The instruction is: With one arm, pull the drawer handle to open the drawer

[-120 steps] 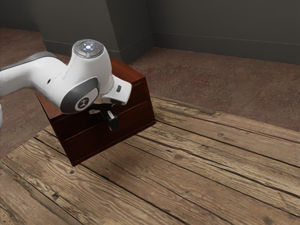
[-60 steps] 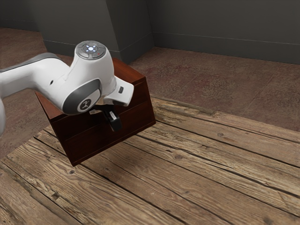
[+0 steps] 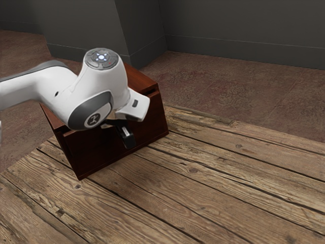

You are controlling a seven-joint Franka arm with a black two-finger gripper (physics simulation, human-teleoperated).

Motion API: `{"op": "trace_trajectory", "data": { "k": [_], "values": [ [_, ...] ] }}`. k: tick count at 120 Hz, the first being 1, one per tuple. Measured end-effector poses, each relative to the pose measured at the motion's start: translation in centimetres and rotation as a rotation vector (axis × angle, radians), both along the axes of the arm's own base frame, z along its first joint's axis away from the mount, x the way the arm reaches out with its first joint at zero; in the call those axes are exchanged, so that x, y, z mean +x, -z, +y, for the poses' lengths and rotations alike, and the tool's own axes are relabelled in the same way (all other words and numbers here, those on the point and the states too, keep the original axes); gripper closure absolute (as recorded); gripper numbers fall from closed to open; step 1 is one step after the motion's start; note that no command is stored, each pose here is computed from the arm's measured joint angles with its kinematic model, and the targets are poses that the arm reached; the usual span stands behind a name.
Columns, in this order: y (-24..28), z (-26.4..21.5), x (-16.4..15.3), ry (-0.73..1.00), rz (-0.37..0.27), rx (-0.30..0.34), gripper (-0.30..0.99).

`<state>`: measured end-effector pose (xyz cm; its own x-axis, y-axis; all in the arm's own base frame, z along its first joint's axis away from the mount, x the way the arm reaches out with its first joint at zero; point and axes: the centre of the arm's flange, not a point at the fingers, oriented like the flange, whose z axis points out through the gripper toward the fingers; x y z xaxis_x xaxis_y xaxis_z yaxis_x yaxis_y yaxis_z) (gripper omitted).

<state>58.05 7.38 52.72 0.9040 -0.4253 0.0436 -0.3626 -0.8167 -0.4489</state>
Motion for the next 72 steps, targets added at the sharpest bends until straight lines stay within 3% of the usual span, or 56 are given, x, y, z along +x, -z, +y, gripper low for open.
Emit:
{"op": "trace_trajectory", "data": {
  "k": [39, 72],
  "values": [
    [-0.1, -2.9, -1.2, 0.016, 0.012, 0.002, 0.03],
    [0.8, -9.4, -2.7, 0.102, 0.03, 0.003, -0.01]
  ]
}}
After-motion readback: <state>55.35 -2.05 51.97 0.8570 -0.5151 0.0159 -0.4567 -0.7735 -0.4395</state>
